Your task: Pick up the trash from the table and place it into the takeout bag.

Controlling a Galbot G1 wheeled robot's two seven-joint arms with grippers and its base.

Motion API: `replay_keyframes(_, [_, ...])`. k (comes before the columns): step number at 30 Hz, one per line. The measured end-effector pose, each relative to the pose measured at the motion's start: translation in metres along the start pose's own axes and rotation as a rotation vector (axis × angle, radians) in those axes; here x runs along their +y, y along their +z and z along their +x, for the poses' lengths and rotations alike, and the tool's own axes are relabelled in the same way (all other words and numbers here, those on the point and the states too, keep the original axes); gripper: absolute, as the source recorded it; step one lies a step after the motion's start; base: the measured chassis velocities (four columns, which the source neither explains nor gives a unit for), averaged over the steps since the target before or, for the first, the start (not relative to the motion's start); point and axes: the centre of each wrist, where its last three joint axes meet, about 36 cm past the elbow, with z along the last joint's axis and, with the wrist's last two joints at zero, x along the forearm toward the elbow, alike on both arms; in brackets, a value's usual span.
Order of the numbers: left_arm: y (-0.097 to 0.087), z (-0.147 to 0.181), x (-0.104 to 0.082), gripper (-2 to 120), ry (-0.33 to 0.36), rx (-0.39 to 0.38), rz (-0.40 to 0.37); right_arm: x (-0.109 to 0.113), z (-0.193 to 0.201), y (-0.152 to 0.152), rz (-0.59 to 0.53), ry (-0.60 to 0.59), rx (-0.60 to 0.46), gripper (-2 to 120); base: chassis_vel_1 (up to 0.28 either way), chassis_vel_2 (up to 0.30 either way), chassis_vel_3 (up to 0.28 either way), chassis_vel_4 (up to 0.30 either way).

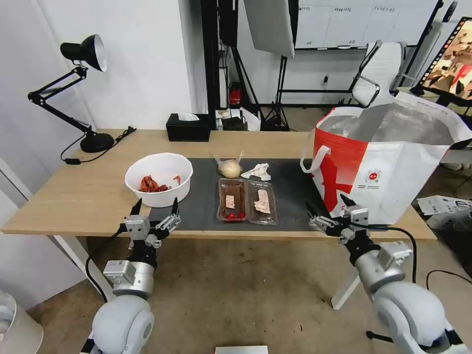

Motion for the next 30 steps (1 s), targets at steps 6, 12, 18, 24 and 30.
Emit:
replay_keyframes(6, [0.0, 0.002, 0.0, 100, -0.001, 0.003, 0.002, 0.0, 0.001, 0.002, -0.001, 0.0, 0.006, 100, 0.0, 0.0, 0.0, 0.0])
replay_keyframes(12, [0.0, 0.004, -0.001, 100, -0.001, 0.004, 0.002, 0.001, 0.001, 0.003, -0.002, 0.0, 0.008, 100, 0.0, 0.0, 0.0, 0.0])
replay_keyframes(18, [0.001, 0.006, 0.0, 100, -0.004, 0.012, 0.001, 0.002, 0.001, 0.003, -0.004, 0.0, 0.009, 100, 0.0, 0.0, 0.0, 0.0])
replay_keyframes(24, [-0.001, 0.009, 0.001, 100, 0.012, 0.031, -0.003, 0.005, 0.002, -0.001, -0.068, -0.014, 0.018, 100, 0.0, 0.0, 0.0, 0.0])
replay_keyframes(30, [0.0, 0.012, 0.0, 100, 0.03, 0.049, 0.008, 0.023, -0.001, -0.026, -0.502, -0.001, 0.061, 100, 0.0, 0.0, 0.0, 0.0])
